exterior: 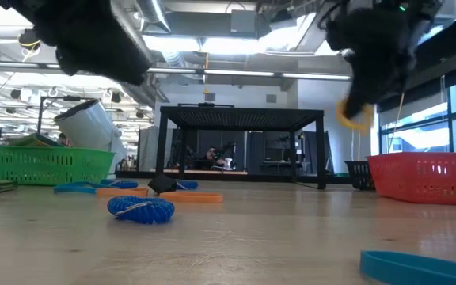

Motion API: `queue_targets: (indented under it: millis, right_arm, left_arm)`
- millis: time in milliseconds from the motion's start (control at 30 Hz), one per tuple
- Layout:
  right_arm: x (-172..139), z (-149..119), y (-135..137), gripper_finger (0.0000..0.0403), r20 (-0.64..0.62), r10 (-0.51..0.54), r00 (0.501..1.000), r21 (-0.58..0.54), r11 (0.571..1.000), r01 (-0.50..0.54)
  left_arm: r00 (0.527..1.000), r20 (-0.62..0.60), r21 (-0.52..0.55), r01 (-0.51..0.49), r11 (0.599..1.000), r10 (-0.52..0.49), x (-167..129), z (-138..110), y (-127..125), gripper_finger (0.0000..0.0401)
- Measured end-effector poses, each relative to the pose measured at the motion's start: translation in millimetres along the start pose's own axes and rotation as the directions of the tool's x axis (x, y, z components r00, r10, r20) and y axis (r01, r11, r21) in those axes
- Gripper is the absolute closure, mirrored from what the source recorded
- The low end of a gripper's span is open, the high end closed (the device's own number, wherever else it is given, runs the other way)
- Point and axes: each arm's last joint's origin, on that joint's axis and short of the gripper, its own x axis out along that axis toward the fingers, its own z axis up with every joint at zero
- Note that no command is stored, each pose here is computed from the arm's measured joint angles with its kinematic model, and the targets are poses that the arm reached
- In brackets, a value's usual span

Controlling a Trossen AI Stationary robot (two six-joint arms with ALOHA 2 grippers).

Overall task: Pick & Place Office Desk Supplies
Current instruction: Put the yellow spring keychain into the orange bin

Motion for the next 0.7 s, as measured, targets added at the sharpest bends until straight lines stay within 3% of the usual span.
queue_targets:
  millis: [300, 700]
  right_arm:
    - [-5, -19, -16, 0.037, -0.12, -0.191, 0.974, 0.103, 0.974, 0.204]
    - [8, -40, -23, 0.0369, -0.253, -0.186, 0.95, 0.201, 0.95, 0.239]
  left_arm:
    - [1.0, -0.026, -0.032, -0.012, 0.999, 0.011, -3, -5, 1, 0.0244]
    - [0.999, -0.031, -0.003, 0.021, 1.0, -0.021, -10, -10, -4, 0.0244]
